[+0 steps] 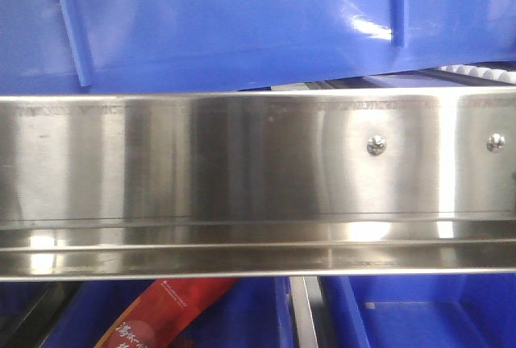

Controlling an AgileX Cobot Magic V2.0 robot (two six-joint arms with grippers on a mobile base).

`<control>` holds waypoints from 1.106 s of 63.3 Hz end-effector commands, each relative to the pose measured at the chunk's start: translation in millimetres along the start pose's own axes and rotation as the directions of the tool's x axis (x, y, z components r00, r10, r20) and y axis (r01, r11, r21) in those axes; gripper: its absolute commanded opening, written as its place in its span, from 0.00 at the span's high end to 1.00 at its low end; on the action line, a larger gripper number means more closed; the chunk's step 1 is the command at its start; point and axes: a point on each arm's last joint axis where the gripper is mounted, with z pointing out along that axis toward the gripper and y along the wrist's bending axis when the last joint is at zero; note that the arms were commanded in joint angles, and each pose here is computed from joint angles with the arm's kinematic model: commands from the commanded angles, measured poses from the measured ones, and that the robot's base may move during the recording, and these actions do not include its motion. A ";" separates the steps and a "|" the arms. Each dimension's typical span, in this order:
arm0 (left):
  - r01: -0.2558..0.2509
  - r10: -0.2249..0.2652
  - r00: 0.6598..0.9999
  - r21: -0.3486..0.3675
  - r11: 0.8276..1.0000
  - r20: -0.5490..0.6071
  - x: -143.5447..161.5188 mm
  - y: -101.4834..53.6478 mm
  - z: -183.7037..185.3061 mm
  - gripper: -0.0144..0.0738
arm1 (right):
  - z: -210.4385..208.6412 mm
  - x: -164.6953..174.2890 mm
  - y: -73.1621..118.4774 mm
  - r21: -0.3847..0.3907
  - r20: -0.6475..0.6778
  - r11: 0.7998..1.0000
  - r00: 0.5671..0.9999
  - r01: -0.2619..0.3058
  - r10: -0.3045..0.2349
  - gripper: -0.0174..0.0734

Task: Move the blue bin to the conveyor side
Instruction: 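Close both grippers on the blue bin's side walls, then lift the blue bin with both grippers off the roller shelf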

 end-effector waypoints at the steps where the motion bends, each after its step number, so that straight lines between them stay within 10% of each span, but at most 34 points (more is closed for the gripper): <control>1: 0.003 -0.003 1.000 0.014 1.000 0.019 -2.2 -3.1 -1.8 0.45 | -0.4 -1.7 -3.2 0.031 0.020 1.000 1.000 -0.001 0.000 0.90; 19: 0.003 -0.003 1.000 0.014 1.000 0.021 -2.3 -3.1 -1.8 0.48 | -0.4 -1.7 -3.2 0.031 0.020 1.000 1.000 -0.001 0.000 0.90; 32: 0.003 -0.003 1.000 0.014 1.000 0.021 -2.3 -3.1 -1.8 0.89 | -0.8 -1.8 -2.3 0.022 0.022 1.000 1.000 -0.004 0.004 0.90; 70: -0.045 0.046 0.998 -0.033 0.998 0.040 -15.8 -5.1 -34.7 0.83 | -34.7 0.2 1.2 0.025 0.094 1.000 0.996 -0.001 -0.001 0.90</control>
